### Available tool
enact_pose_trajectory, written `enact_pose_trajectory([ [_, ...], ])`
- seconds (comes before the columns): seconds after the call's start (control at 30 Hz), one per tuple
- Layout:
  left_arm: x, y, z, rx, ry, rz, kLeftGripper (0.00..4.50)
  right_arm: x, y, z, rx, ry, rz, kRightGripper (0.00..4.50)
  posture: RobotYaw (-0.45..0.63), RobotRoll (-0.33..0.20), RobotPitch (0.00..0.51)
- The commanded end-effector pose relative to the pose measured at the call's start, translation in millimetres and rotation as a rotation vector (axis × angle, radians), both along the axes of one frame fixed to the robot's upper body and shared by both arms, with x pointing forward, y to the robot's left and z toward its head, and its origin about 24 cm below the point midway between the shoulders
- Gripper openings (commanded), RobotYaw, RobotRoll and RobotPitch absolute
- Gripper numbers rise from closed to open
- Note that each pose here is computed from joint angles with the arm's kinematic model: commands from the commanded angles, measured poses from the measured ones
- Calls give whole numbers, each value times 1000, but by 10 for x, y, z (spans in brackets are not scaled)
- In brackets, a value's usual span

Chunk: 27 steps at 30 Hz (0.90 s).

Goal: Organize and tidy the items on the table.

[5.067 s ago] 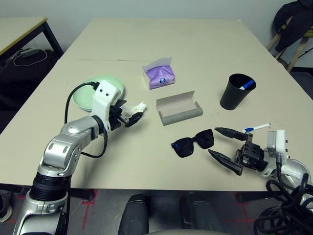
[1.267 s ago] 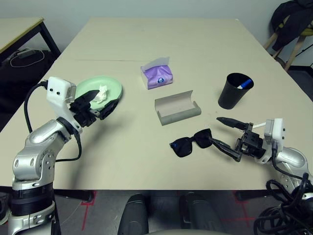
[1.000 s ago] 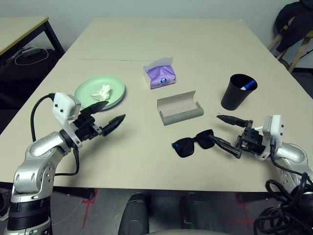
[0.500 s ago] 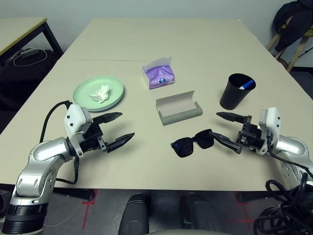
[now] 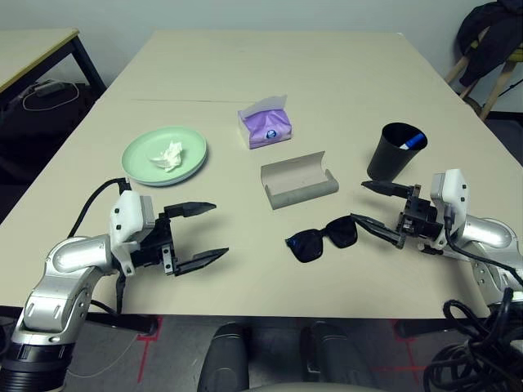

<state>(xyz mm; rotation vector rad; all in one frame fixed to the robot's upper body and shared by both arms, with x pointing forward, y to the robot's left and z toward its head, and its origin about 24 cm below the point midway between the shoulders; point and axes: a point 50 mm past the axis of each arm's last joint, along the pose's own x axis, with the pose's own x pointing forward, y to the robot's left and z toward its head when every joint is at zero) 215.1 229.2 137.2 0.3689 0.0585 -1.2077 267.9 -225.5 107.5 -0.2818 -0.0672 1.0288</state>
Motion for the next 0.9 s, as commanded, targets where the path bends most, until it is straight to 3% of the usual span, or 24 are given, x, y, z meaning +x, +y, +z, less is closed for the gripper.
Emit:
enact_pose_trajectory([
  [0.03,-22,-4,-9,4,-12,-46,4458,-7,-20,-4,-24,1,18,4500,81,0,78],
  [0.57,-116,-178,71,-98,10,-187,4458,-41,-133,51,-71,-4,50,4500,57,0,93],
  [0.9,-71,-279,129,-177,-16,-157,4458,-8,-103,171,-77,-25,88,4500,62,0,93],
])
